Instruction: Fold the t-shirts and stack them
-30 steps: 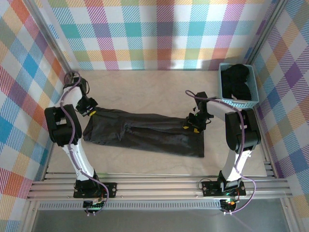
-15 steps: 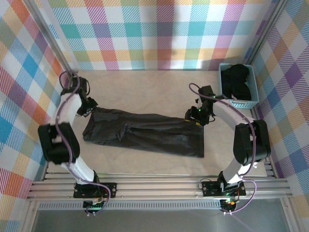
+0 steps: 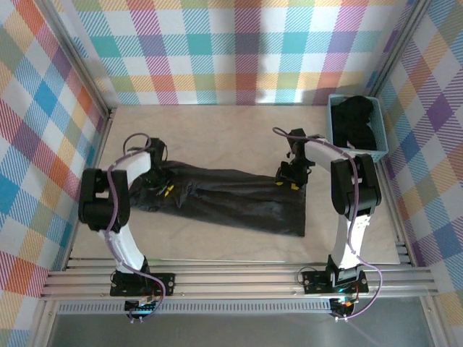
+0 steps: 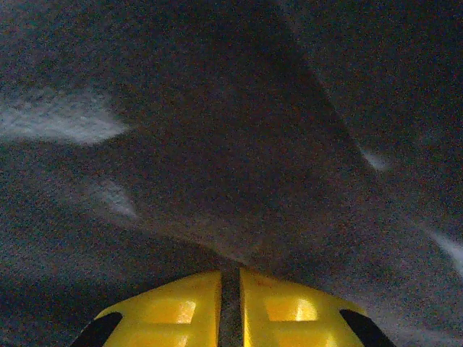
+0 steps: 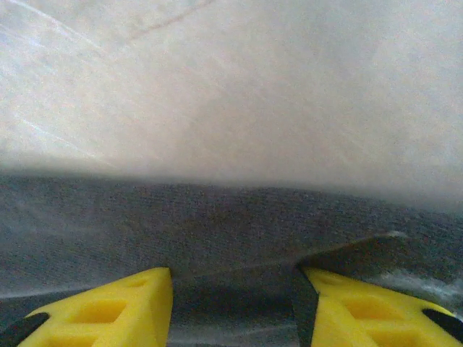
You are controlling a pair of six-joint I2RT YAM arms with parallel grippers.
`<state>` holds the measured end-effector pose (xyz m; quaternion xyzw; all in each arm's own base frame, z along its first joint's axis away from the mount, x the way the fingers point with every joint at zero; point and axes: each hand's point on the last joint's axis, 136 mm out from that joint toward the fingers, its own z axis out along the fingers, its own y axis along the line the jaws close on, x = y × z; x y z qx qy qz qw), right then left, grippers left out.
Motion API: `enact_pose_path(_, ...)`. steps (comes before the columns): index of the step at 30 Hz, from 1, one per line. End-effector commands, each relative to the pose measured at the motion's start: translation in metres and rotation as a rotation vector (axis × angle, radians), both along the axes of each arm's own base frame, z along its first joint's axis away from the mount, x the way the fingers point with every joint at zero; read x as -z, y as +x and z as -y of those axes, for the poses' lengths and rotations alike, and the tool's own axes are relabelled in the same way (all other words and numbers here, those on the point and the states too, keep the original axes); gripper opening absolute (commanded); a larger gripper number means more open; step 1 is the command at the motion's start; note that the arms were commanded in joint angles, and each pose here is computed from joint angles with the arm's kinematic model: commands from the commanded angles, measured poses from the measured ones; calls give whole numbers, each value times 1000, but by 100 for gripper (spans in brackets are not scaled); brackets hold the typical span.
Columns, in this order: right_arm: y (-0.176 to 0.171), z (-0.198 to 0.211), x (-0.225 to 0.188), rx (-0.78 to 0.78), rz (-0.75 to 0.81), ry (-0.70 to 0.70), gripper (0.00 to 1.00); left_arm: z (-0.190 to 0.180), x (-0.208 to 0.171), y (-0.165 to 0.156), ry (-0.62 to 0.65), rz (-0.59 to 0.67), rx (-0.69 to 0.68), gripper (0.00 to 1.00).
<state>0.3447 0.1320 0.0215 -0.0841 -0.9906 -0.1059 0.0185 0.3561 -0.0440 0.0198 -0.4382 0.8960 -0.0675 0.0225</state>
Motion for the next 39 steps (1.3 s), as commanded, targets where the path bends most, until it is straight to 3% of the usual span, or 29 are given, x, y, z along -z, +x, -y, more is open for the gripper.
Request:
enact_pose_path(1, -52, 14, 4, 21, -135, -92, 49, 14, 15, 48, 29, 57, 75, 15)
enact_pose_path(5, -81, 6, 5, 53, -149, -57, 48, 45, 4, 117, 43, 190, 193, 15)
enact_pose_path(13, -121, -51, 12, 66, -160, 32, 47, 167, 0, 221, -111, 407, 385, 15)
enact_pose_path(18, -134, -102, 11, 94, -171, 144, 47, 237, 2, 253, -291, 521, 387, 15)
enact_pose_path(24, -135, -155, 10, 95, -178, 203, 47, 268, -1, 268, -378, 609, 368, 19)
enact_pose_path(27, -127, -158, 1, 118, -134, 192, 49, 264, -25, 272, -365, 641, 375, 24)
enact_pose_path(31, -116, -155, -42, 158, 25, 262, 56, 244, -109, 261, -204, 712, 443, 37)
enact_pose_path(33, -115, -147, -66, 168, 102, 288, 59, 228, -149, 241, -107, 708, 459, 38)
enact_pose_path(36, -120, -125, -91, 187, 203, 302, 61, 217, -184, 193, -79, 690, 476, 38)
enact_pose_path(39, -125, -94, -101, 166, 296, 284, 58, 205, -185, 118, -92, 634, 493, 35)
